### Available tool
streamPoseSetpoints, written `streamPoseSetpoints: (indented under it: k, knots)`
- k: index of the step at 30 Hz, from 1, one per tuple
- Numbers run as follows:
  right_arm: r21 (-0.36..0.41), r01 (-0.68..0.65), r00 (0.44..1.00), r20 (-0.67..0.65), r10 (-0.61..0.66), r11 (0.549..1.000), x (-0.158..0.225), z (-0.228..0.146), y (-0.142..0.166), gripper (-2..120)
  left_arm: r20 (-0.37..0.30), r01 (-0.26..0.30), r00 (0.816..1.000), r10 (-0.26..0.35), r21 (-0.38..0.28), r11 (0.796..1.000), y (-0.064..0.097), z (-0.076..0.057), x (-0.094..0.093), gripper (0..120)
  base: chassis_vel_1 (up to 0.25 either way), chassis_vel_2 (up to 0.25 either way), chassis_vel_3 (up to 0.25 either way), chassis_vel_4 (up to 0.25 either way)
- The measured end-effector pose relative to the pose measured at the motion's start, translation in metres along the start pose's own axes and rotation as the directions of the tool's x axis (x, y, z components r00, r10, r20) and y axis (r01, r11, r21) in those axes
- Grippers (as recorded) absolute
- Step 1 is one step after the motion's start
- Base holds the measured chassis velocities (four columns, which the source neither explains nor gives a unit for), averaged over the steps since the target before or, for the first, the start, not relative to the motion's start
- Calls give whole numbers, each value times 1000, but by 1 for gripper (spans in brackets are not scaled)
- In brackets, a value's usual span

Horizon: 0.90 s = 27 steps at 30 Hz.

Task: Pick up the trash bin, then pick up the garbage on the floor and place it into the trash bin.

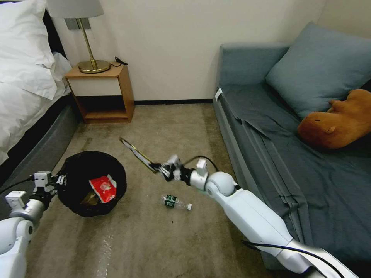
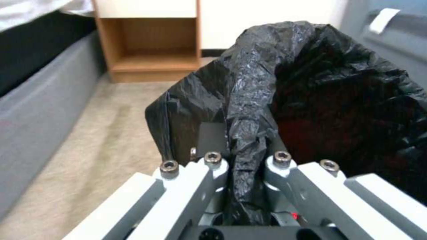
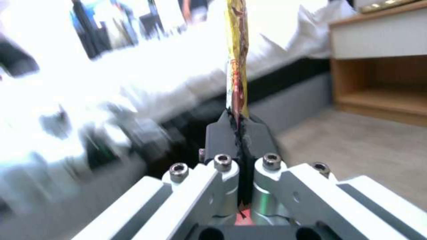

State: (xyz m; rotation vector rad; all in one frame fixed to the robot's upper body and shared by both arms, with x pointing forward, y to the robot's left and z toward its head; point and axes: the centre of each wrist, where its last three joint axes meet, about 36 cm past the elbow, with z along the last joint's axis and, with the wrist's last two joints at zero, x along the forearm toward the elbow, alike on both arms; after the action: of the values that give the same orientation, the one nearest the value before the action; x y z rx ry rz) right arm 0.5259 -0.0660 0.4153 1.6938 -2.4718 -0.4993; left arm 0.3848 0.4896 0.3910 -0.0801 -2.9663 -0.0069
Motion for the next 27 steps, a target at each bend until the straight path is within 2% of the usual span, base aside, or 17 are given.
streamPoseSetpoints:
  k: [2,3,5,7,9,16,18,22,26,27]
  knots:
    - [-88,22,999,39,-19,996,-16,-1,16,0,12,-21,1000,21,18,1000,-10,-3,-5,4,0,0,0,0]
    - [-88,22,999,39,-19,996,-16,-1,16,0,12,-21,1000,21,18,1000,-10,-3,-5,4,0,0,0,0]
    - [-139,21,998,57,-13,990,-29,6,25,0,20,-39,999,38,32,999,-19,-6,-8,4,0,0,0,0]
    - [-148,17,998,60,-8,989,-32,9,26,0,22,-42,999,41,33,999,-21,-6,-8,4,0,0,0,0]
    - [-176,-2,998,62,13,984,-42,27,29,0,28,-52,998,51,38,998,-28,-7,-8,4,0,0,0,0]
    - [-158,-36,999,23,41,987,-51,61,34,0,26,-53,998,52,45,998,-32,-4,-3,4,0,0,0,0]
    - [-115,-53,999,-12,52,992,-54,83,39,0,24,-48,999,47,46,998,-31,-2,-1,4,0,0,0,0]
    - [-83,-60,997,-49,56,995,-52,99,44,0,24,-41,999,40,45,998,-29,-1,0,4,0,0,0,0]
    - [-34,-47,994,-99,43,998,-44,107,54,16,35,-33,999,31,48,998,-23,-4,-1,4,0,0,0,0]
    - [-34,-47,994,-99,43,998,-44,107,54,16,35,-33,999,31,48,998,-23,-4,-1,4,0,0,0,0]
